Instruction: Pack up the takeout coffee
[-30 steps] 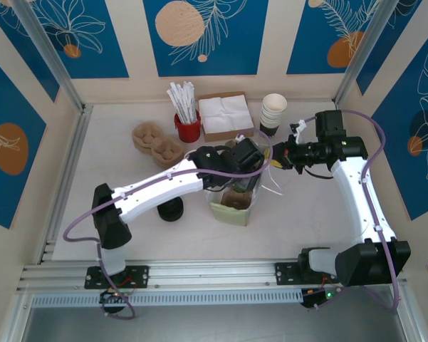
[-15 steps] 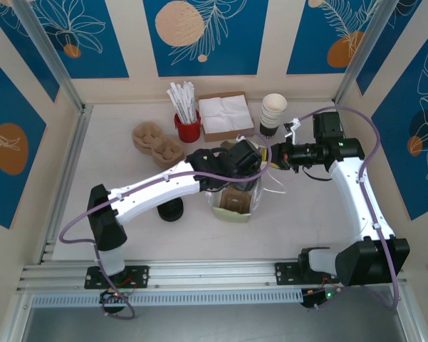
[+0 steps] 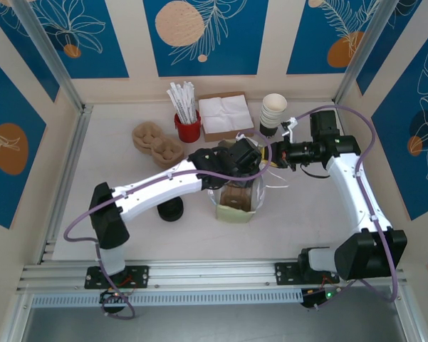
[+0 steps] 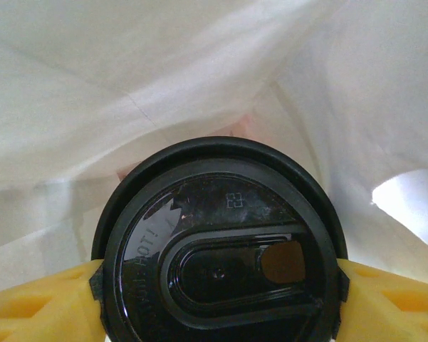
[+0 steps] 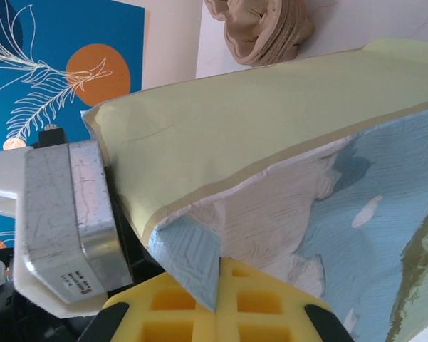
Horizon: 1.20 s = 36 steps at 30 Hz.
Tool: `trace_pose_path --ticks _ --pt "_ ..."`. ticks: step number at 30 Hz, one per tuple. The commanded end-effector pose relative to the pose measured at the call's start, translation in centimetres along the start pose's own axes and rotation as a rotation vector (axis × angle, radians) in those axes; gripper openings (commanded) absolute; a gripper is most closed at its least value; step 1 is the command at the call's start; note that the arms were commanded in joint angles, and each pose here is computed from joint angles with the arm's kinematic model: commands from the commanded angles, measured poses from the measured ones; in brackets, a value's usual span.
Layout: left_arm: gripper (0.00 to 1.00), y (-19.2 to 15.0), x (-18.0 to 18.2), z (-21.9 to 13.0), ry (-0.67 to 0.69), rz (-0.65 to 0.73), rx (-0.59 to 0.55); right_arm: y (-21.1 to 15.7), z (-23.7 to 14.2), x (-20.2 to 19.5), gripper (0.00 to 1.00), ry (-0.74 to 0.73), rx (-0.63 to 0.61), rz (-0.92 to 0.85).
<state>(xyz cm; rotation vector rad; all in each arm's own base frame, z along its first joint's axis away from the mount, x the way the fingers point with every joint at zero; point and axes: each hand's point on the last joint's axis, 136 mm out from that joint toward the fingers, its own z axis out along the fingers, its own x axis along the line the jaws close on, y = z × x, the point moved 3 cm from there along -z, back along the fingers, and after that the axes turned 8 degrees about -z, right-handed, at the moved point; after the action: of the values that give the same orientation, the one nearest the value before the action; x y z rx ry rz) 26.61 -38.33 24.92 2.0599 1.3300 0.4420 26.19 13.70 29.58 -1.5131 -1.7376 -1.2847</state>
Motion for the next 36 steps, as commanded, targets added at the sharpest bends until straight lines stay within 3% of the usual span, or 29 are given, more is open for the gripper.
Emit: trace_pose_path --ticks 1,25,36 --pt "0.74 0.3 0.6 1.5 0.019 0.003 -0.014 0.1 0.5 0.3 0.00 0.041 0.030 0.017" --pt "0.74 -0.1 1.6 5.8 -0.001 -0.080 0.070 3.2 2.0 -1.9 0.00 0.005 0.042 0.096" --pt "0.74 0.4 1.8 4.6 0.004 -0.116 0.134 3.2 2.1 -1.4 0.00 -0.015 0.029 0.035"
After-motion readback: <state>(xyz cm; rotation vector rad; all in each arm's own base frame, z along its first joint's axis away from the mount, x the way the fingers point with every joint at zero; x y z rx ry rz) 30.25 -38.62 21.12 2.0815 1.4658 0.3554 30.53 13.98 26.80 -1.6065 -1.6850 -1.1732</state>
